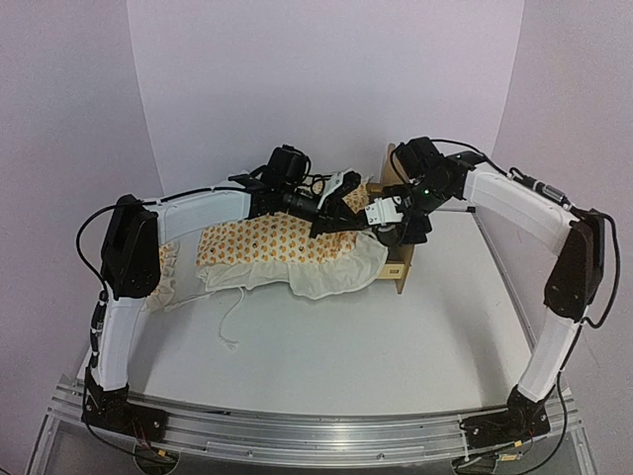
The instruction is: Set up the pet bed
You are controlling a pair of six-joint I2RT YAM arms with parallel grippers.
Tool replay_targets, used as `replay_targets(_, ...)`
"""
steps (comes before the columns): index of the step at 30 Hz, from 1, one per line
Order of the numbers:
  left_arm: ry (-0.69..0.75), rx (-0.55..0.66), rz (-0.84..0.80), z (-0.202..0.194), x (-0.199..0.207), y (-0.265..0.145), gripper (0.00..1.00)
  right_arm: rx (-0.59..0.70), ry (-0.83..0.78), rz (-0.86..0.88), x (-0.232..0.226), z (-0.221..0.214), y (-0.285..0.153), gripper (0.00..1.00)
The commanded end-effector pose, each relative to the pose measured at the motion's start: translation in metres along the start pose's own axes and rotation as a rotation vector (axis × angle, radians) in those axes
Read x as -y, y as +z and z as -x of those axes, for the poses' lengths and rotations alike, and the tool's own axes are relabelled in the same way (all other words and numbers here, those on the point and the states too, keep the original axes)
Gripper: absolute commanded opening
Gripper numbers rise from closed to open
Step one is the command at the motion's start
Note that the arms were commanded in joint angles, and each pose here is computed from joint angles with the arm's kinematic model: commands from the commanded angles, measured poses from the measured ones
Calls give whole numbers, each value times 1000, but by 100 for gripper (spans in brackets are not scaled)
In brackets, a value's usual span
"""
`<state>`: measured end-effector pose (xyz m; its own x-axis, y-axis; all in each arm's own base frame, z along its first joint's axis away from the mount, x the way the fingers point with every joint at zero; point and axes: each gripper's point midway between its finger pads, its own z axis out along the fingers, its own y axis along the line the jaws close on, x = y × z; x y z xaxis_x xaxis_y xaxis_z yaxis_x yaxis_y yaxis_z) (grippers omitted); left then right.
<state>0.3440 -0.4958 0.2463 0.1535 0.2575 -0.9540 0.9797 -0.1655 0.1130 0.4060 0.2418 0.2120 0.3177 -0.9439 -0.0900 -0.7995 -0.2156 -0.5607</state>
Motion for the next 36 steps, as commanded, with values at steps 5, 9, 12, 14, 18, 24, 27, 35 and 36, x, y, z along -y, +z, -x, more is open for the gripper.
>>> replay_targets(5,56,35,1,28,3,-8,0,9,30,16,14,0,14,53)
replay_targets(9,58,28,5,27,2,-10,0,19,58,-12,23,2,5,2)
replay_targets(12,58,26,6,26,1,-10,0,26,65,-39,29,3,-6,0)
replay_targets(14,59,27,7,26,1,-10,0,38,94,-52,32,4,-13,0)
replay_targets(18,65,31,11,29,0,-11,0,66,136,-71,35,8,-26,0)
replay_targets(24,65,45,12,33,-1,-12,0,411,420,10,44,54,-62,0)
replay_targets(27,72,43,24,35,-3,-13,0,492,502,89,33,61,-68,14)
replay_targets(35,80,38,16,33,-1,-12,0,580,610,213,9,74,-67,49)
replay_targets(36,80,39,13,32,-1,-12,0,588,620,204,13,76,-65,49)
